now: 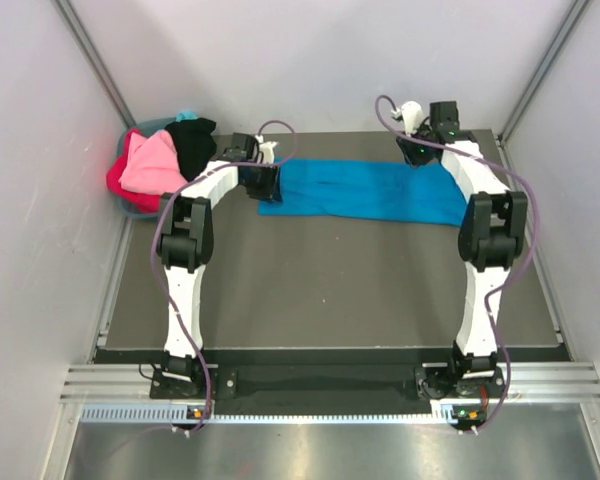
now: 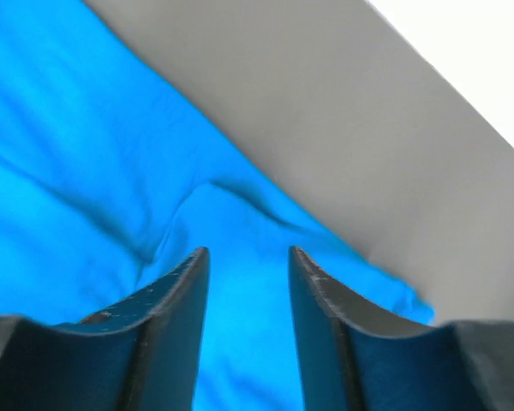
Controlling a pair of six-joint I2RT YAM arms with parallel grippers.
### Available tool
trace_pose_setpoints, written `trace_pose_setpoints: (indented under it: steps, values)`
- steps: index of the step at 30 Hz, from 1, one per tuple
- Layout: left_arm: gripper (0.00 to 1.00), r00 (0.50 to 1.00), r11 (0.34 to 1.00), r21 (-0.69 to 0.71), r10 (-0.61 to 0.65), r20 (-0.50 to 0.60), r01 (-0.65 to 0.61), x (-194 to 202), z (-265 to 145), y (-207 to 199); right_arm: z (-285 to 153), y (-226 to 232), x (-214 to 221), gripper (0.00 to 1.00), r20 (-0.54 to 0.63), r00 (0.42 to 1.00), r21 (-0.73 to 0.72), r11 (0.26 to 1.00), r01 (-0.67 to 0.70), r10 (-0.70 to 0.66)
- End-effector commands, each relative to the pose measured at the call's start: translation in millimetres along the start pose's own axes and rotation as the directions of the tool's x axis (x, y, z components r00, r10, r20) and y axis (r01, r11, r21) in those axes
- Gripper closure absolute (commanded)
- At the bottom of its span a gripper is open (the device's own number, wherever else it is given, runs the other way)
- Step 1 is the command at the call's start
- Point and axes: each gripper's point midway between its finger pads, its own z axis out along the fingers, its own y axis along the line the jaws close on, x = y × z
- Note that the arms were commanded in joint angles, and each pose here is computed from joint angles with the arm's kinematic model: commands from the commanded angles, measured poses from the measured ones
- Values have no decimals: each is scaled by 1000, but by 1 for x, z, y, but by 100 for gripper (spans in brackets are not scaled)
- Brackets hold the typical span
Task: Fold and stack the t-shirts
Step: Fold the tshirt
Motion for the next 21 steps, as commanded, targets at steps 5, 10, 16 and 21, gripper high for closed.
trace_pose_setpoints:
  steps: [5,10,16,21]
  values:
    - [42,891,894,2,448,-75,-449,-9,-55,-3,-107,-18,-55,50,186,964,71,976,-204,188]
    - [38,703,725,73,684,-193,-685,12,-67,4,-109,8,-18,50,81,963,-14,967,-256,256]
    - [39,604,642,130,759,-243,-755,25,-64,-6,-112,20,-5,50,52,956,-40,958,-286,287]
    - [39,563,603,124,787,-253,-788,24,-54,-15,-117,24,4,50,38,960,-41,960,-277,279]
